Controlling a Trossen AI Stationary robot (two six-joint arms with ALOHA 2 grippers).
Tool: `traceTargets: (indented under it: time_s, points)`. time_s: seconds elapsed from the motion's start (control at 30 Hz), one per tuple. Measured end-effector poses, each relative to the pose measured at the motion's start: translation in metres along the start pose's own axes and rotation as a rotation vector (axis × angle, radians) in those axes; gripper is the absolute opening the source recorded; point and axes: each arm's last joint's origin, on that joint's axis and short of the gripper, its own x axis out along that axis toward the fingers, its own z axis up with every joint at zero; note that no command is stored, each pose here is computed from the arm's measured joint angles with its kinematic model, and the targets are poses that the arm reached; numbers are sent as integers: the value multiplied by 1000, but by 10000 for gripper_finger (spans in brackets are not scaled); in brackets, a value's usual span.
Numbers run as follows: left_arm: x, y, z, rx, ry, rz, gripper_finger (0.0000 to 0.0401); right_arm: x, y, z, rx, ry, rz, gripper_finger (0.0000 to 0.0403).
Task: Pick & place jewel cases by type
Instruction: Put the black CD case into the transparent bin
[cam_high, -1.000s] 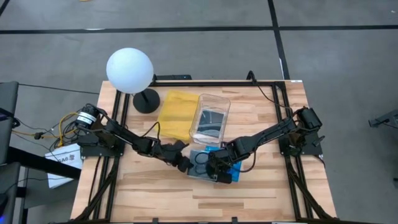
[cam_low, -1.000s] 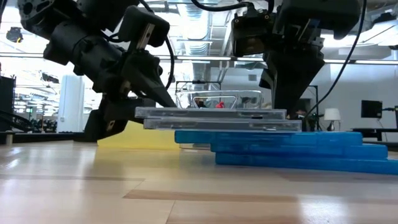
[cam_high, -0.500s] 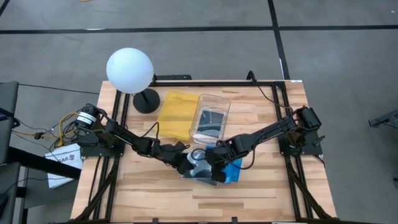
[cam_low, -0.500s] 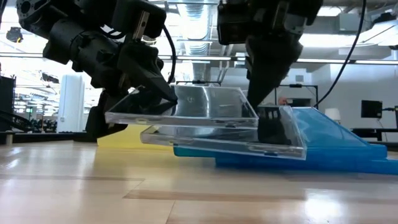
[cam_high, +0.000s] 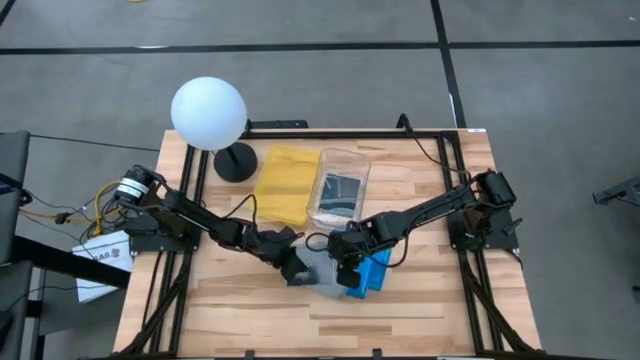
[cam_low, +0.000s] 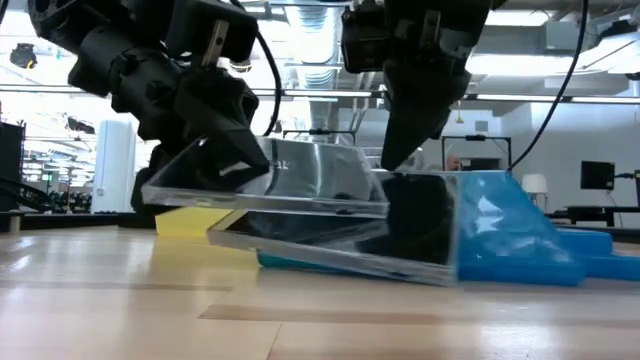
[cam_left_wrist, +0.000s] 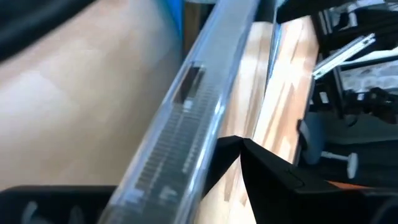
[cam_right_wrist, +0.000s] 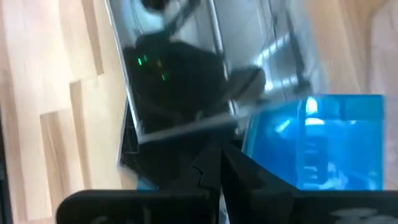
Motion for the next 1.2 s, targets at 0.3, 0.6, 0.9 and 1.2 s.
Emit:
traceTargets:
  time_s: [0.3, 0.6, 0.9, 1.2]
  points:
    - [-30, -3, 15, 59, -59, 82, 90, 0, -5, -2, 2, 30, -24, 0]
    - [-35, -2, 16, 64, -52, 106, 91, 0, -9, -1, -7, 30, -39, 0]
    - [-37, -3, 16, 37, -39, 100, 92, 0, -15, -3, 5, 65, -62, 0]
    - [-65, -11, 20, 58, -111, 112, 85, 0, -15, -6, 7, 100, -51, 0]
